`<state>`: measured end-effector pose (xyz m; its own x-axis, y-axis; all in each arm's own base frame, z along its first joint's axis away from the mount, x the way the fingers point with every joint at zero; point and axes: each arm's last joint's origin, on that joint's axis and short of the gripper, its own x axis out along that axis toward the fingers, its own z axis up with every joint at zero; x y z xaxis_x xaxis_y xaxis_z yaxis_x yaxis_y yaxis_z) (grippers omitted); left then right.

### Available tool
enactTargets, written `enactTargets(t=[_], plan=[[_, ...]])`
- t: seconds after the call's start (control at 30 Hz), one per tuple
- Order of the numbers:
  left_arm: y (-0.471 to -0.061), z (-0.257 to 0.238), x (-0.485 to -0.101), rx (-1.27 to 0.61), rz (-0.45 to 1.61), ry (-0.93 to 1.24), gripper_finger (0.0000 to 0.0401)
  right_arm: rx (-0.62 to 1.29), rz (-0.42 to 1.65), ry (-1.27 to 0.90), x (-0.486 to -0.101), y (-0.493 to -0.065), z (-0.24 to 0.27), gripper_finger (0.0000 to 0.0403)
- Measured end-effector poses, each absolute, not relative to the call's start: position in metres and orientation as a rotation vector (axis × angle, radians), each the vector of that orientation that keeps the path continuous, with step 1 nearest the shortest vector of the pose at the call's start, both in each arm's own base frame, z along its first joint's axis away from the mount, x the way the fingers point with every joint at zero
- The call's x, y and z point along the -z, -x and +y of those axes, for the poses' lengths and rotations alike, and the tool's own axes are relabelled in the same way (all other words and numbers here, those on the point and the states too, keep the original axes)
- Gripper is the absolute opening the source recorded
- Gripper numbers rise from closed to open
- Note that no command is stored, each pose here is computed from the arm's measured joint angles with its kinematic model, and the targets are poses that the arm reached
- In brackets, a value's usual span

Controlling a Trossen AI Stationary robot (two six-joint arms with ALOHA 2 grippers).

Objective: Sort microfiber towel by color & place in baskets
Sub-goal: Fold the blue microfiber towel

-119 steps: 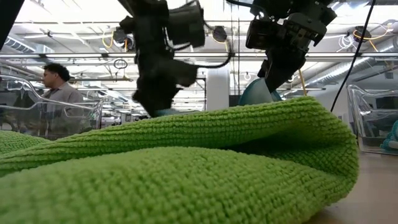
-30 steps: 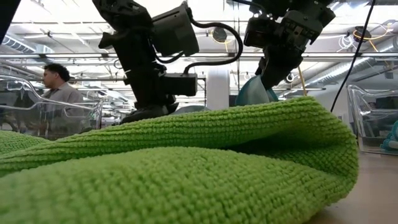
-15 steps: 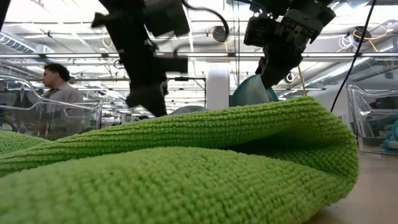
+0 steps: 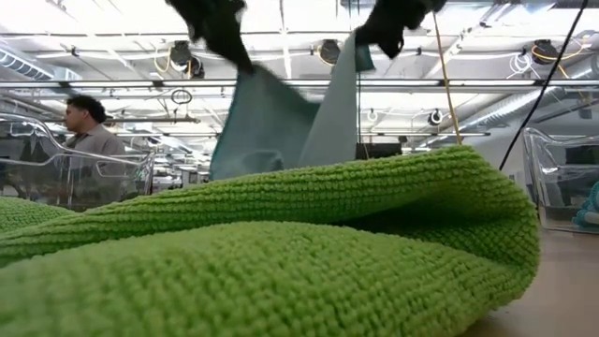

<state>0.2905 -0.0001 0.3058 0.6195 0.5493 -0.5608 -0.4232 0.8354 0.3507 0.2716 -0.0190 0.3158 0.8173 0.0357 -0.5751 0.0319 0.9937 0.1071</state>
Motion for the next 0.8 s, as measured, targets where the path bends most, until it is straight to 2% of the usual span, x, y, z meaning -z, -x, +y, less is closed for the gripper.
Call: enactTargets(t=[0.2, 0.37, 0.53, 0.8], plan=[[-0.284, -0.010, -0.376, -0.517, 0.516, -0.185, 0.0008, 0.032, 0.468, -0.089, -0.353, -0.243, -0.028, 0.0000], [-0.277, -0.018, -0.420, -0.488, 0.413, -0.205, 0.0004, 0.043, 0.339, -0.091, -0.378, -0.217, -0.027, 0.0000], [-0.273, -0.023, -0.437, -0.468, 0.370, -0.203, 0.0012, 0.020, 0.191, -0.141, -0.400, -0.196, -0.022, 0.0000], [-0.262, -0.055, -0.457, -0.326, 0.311, -0.227, 0.0013, -0.244, -0.016, -0.236, -0.428, -0.176, -0.005, 0.0000]])
